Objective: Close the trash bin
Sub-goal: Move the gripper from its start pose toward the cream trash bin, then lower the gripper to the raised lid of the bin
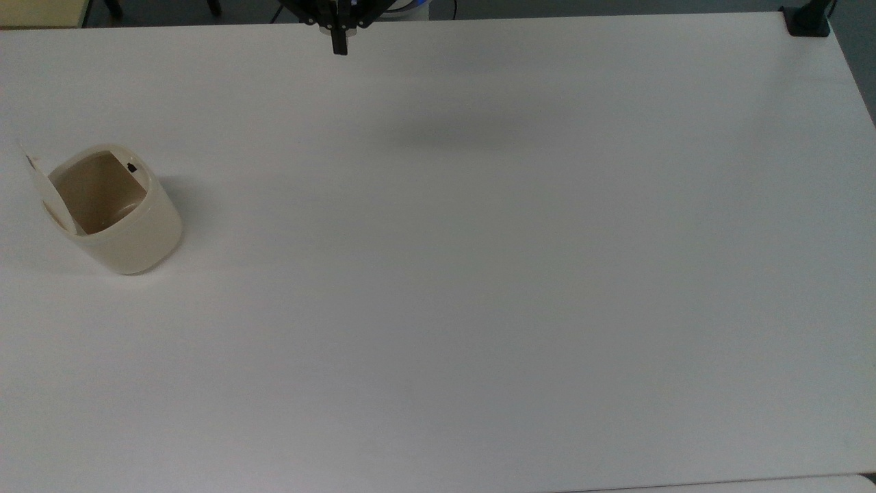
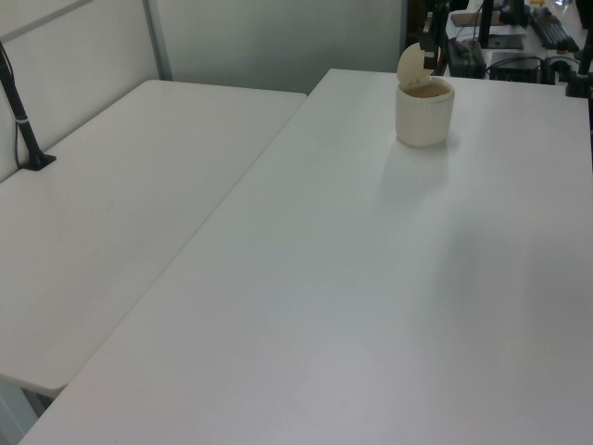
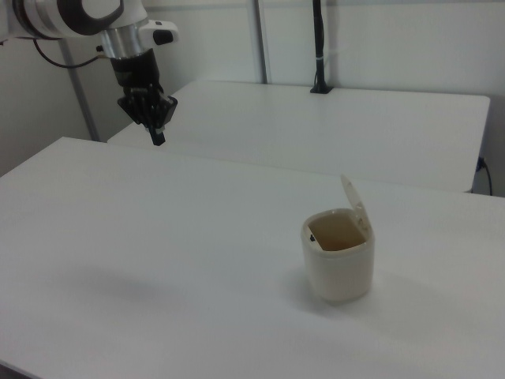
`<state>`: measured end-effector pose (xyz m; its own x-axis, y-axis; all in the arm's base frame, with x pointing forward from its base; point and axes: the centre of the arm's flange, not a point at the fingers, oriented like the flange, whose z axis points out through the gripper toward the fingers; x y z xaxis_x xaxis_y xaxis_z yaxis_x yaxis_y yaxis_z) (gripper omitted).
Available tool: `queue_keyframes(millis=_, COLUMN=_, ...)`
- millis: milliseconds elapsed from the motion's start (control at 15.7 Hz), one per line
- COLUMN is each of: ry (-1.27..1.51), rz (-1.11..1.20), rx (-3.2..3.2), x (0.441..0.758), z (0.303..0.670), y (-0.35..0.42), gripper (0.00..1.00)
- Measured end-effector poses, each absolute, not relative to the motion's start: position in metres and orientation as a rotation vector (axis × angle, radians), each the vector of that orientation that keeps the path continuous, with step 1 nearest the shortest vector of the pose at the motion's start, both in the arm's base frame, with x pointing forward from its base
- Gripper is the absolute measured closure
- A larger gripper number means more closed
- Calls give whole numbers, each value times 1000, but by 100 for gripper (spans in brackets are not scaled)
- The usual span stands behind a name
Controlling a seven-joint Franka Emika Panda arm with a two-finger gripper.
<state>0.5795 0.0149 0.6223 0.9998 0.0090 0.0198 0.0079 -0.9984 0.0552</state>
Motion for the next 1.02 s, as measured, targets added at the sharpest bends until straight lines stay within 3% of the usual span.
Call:
queue_keyframes(millis=511, ry=-223, rz=27, rx=3075, x=578, z=620, y=-73, gripper=99)
queue_keyframes(millis=1021, ry=-511, rz=247, rx=3003, x=582, z=617, y=-190, gripper=99)
